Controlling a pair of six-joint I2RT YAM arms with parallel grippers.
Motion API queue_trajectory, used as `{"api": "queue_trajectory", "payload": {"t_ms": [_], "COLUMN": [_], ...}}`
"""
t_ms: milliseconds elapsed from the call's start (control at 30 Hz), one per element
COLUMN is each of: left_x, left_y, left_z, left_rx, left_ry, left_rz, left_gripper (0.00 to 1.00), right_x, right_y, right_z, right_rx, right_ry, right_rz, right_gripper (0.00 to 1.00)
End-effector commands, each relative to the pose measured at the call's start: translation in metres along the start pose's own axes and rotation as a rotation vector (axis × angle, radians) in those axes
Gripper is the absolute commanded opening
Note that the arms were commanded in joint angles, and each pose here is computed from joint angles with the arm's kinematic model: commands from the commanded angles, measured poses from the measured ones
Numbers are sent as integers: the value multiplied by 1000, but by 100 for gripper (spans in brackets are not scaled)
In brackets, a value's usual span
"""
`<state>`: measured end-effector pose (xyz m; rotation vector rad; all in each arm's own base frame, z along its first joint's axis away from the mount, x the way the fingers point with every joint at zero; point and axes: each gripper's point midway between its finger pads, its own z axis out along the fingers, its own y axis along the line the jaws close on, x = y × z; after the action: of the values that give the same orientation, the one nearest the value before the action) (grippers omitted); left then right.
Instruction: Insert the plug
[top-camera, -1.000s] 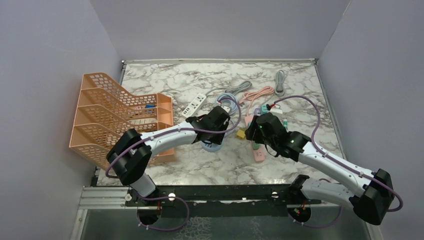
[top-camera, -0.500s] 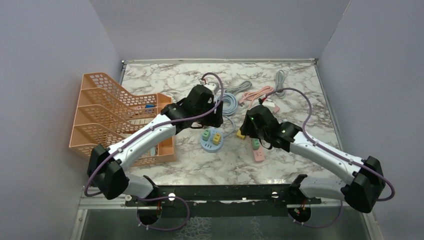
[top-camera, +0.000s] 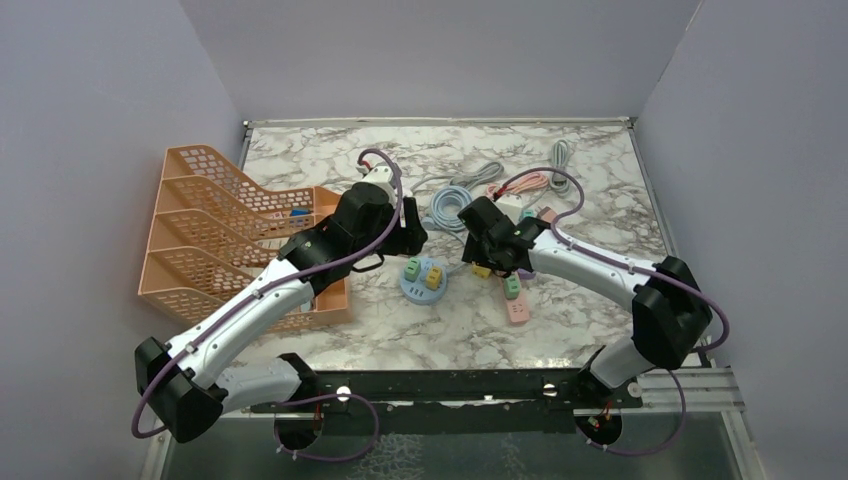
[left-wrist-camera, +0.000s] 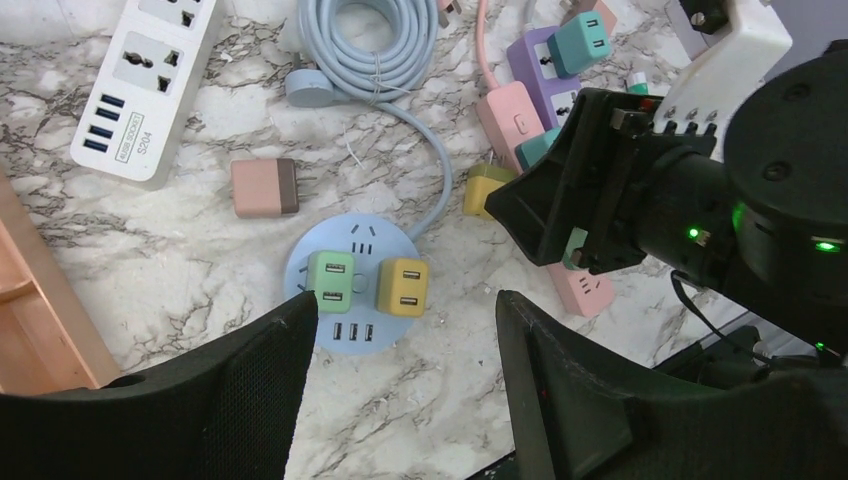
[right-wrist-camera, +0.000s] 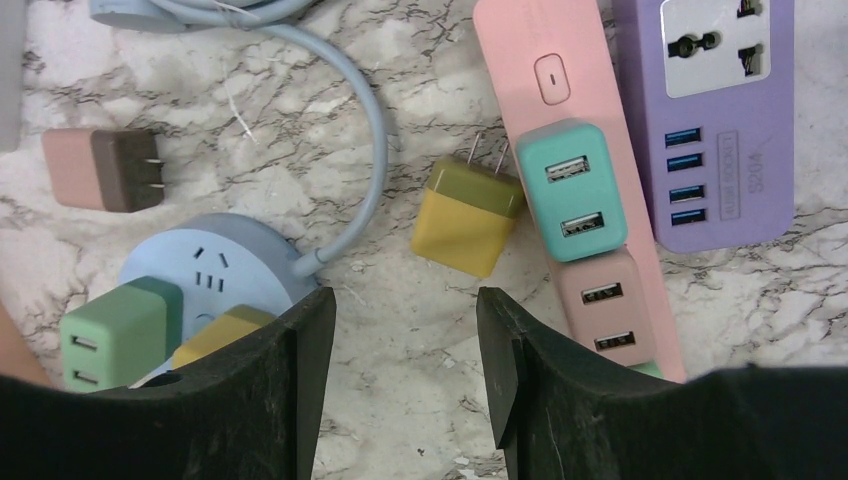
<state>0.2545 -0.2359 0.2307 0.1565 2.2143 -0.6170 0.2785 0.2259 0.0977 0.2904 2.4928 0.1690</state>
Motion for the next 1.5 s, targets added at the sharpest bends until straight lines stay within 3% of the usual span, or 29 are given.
{"api": "queue_trajectory", "payload": {"t_ms": [0, 367, 833, 1033, 1200, 1467], "left_x": [-8, -18, -18, -19, -16, -12], "left_y": [2, 6, 7, 5, -1, -19], "left_z": [-9, -20, -25, -24, -23, -17], "left_rx": [-2, -23, -22, -17, 9, 103], "left_ry": [-53, -104, -105, -102, -80, 4], "left_rz": [-55, -54, -62, -65, -73, -191], "left_gripper": [68, 68, 68, 68, 72, 75], "right_x": [2, 21, 17, 11, -10, -34], "right_y": [-11, -16, -27, -25, 2, 63], "right_z": [7, 36, 63, 66, 39, -36], "right_rx": [72, 147, 265, 263, 75, -457], "right_ry": [-18, 27, -37, -51, -81, -226], "right_rz": [56, 59, 38, -14, -103, -440], "right_gripper": [54, 55, 55, 43, 39, 37]}}
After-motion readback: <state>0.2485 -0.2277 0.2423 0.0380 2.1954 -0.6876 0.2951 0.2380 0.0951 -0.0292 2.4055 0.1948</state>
